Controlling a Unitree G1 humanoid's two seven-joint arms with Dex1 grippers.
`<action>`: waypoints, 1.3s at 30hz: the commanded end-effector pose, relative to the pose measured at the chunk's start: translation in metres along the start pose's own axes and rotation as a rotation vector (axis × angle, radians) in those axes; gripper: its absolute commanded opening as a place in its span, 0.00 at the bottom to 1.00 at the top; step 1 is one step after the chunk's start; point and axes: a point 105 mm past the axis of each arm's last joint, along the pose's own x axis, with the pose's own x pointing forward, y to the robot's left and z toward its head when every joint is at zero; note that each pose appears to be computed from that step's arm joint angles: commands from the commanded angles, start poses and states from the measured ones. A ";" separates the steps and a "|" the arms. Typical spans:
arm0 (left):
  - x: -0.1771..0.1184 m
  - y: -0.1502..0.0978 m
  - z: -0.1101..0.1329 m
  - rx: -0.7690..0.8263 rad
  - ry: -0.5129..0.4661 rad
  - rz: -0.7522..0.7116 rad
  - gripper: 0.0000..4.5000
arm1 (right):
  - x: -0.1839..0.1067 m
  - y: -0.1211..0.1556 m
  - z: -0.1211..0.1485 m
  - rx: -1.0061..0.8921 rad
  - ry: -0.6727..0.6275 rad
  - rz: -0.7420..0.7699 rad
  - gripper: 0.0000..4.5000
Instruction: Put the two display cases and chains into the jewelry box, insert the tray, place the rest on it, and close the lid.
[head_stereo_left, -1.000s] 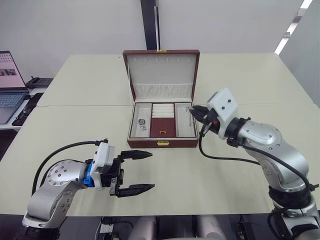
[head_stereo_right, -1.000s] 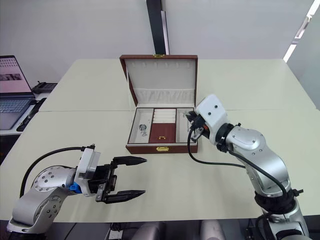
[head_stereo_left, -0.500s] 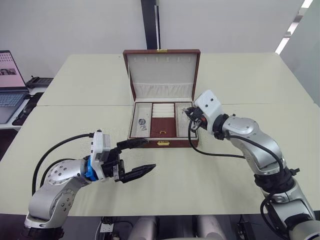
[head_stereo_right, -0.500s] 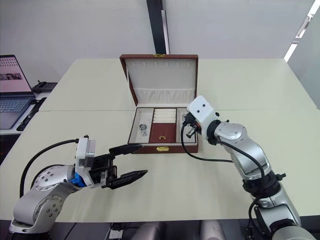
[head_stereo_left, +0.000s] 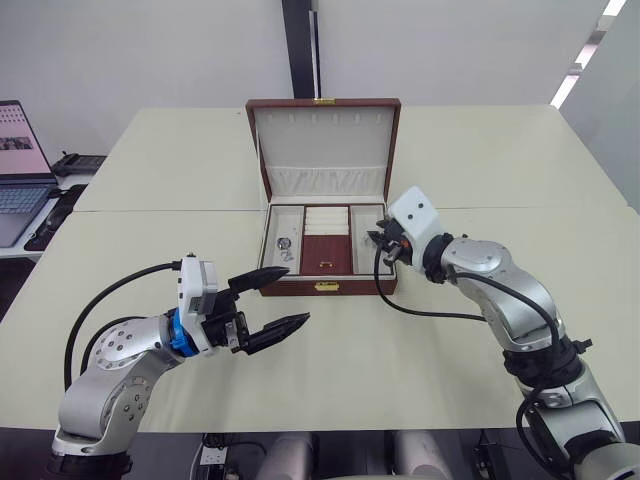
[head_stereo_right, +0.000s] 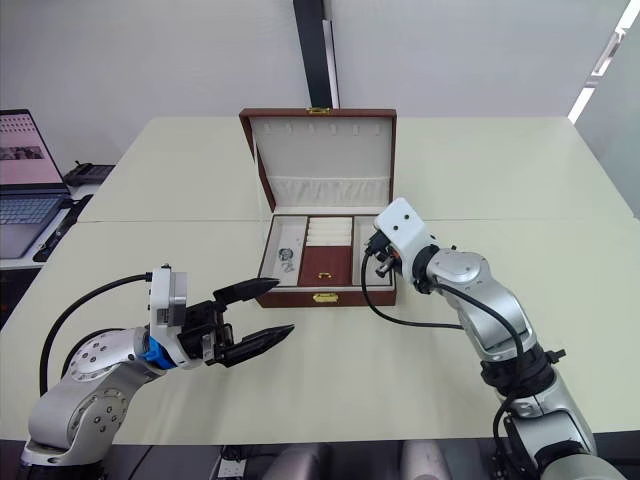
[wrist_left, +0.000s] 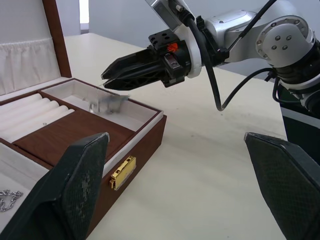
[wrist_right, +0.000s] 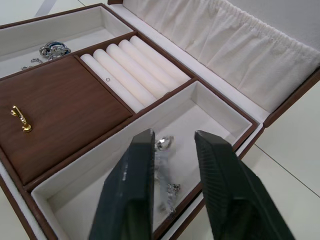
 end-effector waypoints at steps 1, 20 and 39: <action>0.001 0.001 0.011 0.044 -0.039 0.008 1.00 | -0.003 -0.005 0.013 -0.009 -0.047 -0.024 0.52; -0.024 0.054 0.038 0.212 -0.085 0.373 1.00 | -0.057 -0.020 0.029 -0.056 -0.200 -0.035 1.00; -0.154 0.124 0.001 0.285 0.315 0.772 1.00 | -0.193 -0.100 -0.081 -0.205 0.131 -0.256 1.00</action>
